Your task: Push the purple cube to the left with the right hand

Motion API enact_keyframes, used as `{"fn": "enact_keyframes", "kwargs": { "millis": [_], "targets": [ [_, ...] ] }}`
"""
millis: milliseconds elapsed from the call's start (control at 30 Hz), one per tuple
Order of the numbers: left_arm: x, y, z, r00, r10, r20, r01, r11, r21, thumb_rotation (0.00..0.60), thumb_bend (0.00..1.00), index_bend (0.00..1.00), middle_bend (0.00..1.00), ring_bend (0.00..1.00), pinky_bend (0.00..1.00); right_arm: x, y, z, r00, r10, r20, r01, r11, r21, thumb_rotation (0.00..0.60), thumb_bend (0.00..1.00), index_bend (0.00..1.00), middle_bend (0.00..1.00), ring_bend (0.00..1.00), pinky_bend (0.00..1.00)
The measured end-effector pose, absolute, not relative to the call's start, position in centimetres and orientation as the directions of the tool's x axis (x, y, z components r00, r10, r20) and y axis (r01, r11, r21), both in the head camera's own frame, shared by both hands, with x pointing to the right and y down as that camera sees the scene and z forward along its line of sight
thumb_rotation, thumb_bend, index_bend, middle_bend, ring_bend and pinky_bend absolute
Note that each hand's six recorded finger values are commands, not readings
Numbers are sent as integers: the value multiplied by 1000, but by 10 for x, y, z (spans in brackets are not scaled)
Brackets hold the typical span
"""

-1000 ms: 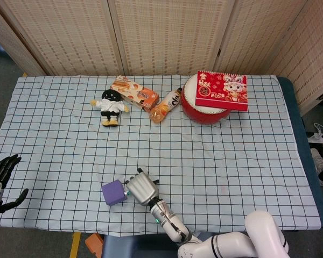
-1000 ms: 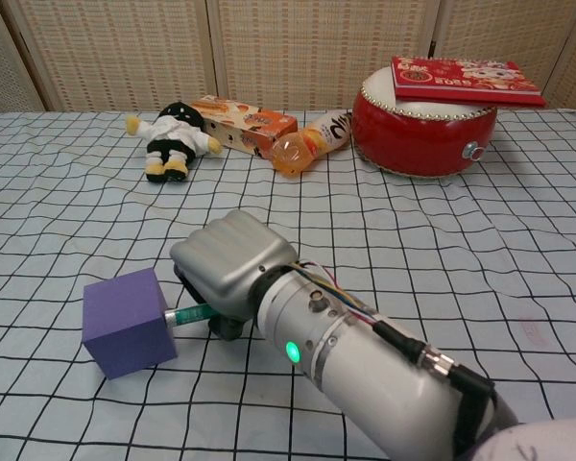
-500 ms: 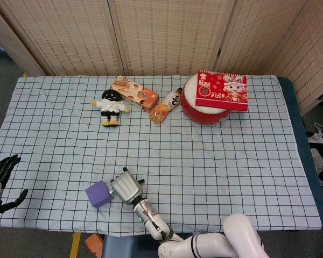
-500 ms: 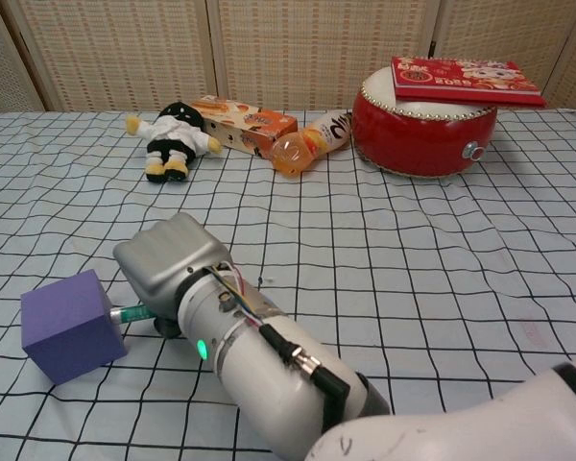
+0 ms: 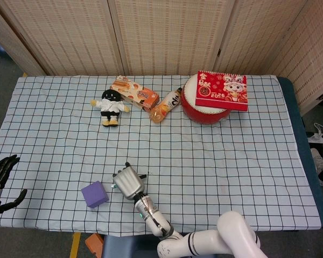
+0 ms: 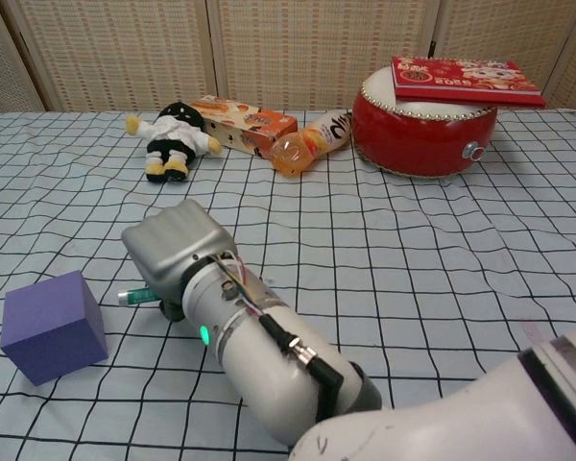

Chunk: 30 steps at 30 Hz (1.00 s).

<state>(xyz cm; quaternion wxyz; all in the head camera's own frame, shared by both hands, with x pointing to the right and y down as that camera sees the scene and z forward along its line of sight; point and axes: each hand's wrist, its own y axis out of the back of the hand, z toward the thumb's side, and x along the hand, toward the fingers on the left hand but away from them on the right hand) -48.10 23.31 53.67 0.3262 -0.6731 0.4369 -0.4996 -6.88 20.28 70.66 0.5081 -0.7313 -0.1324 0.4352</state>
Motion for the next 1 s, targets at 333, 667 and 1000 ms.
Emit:
{"fn": "enact_keyframes", "kwargs": {
  "millis": [333, 667, 1000],
  "targets": [
    [-478, 235, 536, 120, -917, 381, -247, -399, -883, 600, 364, 0, 0, 0, 124, 46, 173, 702, 464, 717, -521, -355, -389, -850, 600, 478, 885, 851, 520, 310],
    [-473, 236, 543, 122, -910, 397, -214, -415, -884, 600, 364, 0, 0, 0, 124, 191, 182, 697, 287, 755, -589, -391, -469, -792, 600, 477, 663, 645, 397, 289],
    [-471, 236, 549, 116, -903, 414, -195, -429, -882, 600, 363, 0, 0, 0, 125, 253, 212, 710, 232, 711, -664, -326, -587, -741, 600, 307, 58, 206, 187, 228]
  ]
}}
